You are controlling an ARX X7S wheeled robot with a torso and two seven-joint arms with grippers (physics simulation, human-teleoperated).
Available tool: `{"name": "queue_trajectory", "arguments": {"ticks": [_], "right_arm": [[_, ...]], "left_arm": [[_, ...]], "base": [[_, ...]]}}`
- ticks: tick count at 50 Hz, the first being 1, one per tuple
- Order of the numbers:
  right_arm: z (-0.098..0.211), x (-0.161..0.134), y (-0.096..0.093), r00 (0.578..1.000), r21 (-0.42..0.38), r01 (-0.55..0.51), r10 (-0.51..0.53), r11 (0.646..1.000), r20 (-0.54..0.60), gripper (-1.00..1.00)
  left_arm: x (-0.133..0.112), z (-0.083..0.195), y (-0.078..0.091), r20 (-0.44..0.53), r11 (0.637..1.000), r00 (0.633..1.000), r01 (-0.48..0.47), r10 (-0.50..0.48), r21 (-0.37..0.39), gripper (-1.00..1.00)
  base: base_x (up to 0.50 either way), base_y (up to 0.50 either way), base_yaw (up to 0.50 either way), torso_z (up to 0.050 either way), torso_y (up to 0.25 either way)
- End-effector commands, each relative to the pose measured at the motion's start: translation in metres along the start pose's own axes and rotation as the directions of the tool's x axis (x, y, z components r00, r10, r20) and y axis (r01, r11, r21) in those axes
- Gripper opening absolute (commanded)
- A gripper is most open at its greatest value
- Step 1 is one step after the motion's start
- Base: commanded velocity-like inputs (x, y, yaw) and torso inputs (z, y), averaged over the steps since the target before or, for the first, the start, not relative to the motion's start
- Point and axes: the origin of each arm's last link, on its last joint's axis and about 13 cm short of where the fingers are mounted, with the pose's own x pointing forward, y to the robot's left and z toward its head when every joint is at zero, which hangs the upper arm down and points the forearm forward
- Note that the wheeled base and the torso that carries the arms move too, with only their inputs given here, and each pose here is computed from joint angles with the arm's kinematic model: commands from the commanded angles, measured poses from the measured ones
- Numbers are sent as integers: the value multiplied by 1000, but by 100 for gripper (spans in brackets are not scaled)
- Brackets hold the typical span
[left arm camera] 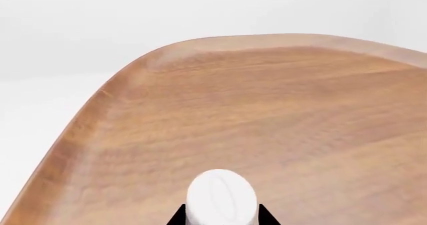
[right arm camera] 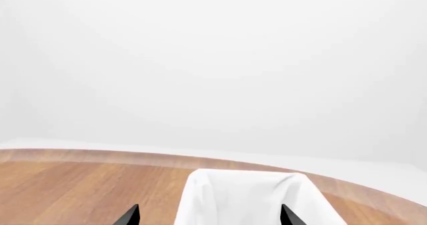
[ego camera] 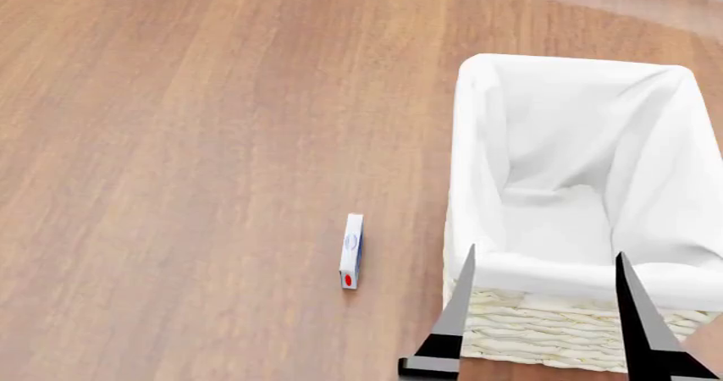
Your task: Pick up the ketchup, and put it in the basket.
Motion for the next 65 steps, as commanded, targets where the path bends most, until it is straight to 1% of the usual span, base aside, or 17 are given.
{"name": "queue_trajectory", "arguments": {"ticks": [1, 5, 15, 22, 23, 25, 27, 28, 31, 32, 38, 42, 49, 56, 57, 63, 65], "right_arm": [[0, 0, 0, 1000, -1, -1, 1, 1000, -1, 100], [0, 0, 0, 1000, -1, 1, -1, 1000, -1, 100], [0, 0, 0, 1000, -1, -1, 1, 1000, 0, 100], [1, 0, 0, 1000, 4, -3, 3, 1000, -2, 100], [-2, 1, -1, 1000, 12, 1, -1, 1000, -9, 100], [-3, 1, -1, 1000, 16, 2, -2, 1000, -15, 100], [-3, 1, -2, 1000, 15, 2, -1, 1000, -14, 100], [-3, 1, -2, 1000, 14, 1, -1, 1000, -15, 100], [-5, 1, -1, 1000, 9, 0, 0, 1000, -19, 100], [-5, 1, -1, 1000, 9, 0, 0, 1000, -20, 100], [-8, 1, -1, 1000, 4, -2, 2, 1000, -26, 100], [-9, 2, -1, 1000, 7, -1, 2, 1000, -28, 100], [-9, 2, -1, 1000, 9, -1, 1, 1000, -29, 100], [-10, 2, -1, 1000, 10, -2, 2, 1000, -30, 100], [-10, 2, 0, 1000, 10, -3, 4, 1000, -31, 100], [-10, 2, 0, 1000, 10, -6, 6, 1000, -31, 100], [-11, 2, 1, 999, 11, -6, 7, 1000, -31, 100]], "left_arm": [[-5, 15, -7, 61, 999, 997, 51, -52, 14, -100], [-9, 24, -13, 67, 993, 991, 114, -115, 23, -100], [-13, 33, -17, 99, 986, 981, 160, -164, 49, -100], [-18, 44, -23, 133, 967, 959, 245, -252, 64, -100], [-19, 44, -26, 140, 958, 950, 265, -278, 110, -100], [-20, 46, -29, 137, 955, 948, 276, -289, 106, -100], [-21, 53, -38, 167, 931, 918, 341, -359, 129, -100], [-21, 56, -40, 170, 929, 916, 343, -363, 136, -100], [-23, 66, -52, 210, 893, 869, 423, -447, 151, -100], [-24, 69, -56, 225, 866, 836, 478, -500, 148, -100], [-29, 88, -76, 265, 791, 746, 564, -611, 235, -100], [-34, 104, -92, 278, 701, 644, 662, -713, 264, -100], [-39, 122, -111, 291, 606, 534, 736, -794, 302, -100], [-43, 139, -123, 280, 535, 462, 784, -841, 314, -100], [-44, 143, -126, 280, 515, 439, 793, -854, 325, -100], [-48, 155, -132, 272, 461, 386, 830, -882, 316, -100], [-48, 156, -134, 251, 414, 347, 861, -903, 296, -100]], "base": [[0, 0, 0, 0, 0], [0, 0, 0, 0, 0], [0, 0, 0, 0, 0], [0, 0, 0, 0, 0], [0, 0, 0, 0, 0], [0, 0, 0, 0, 0], [0, 0, 0, 0, 0], [0, 0, 0, 0, 0], [0, 0, 0, 0, 0], [0, 0, 0, 0, 0], [0, 0, 0, 0, 0], [0, 0, 0, 0, 0], [0, 0, 0, 0, 0], [0, 0, 0, 0, 0], [0, 0, 0, 0, 0], [0, 0, 0, 0, 0], [0, 0, 0, 0, 0]]}}
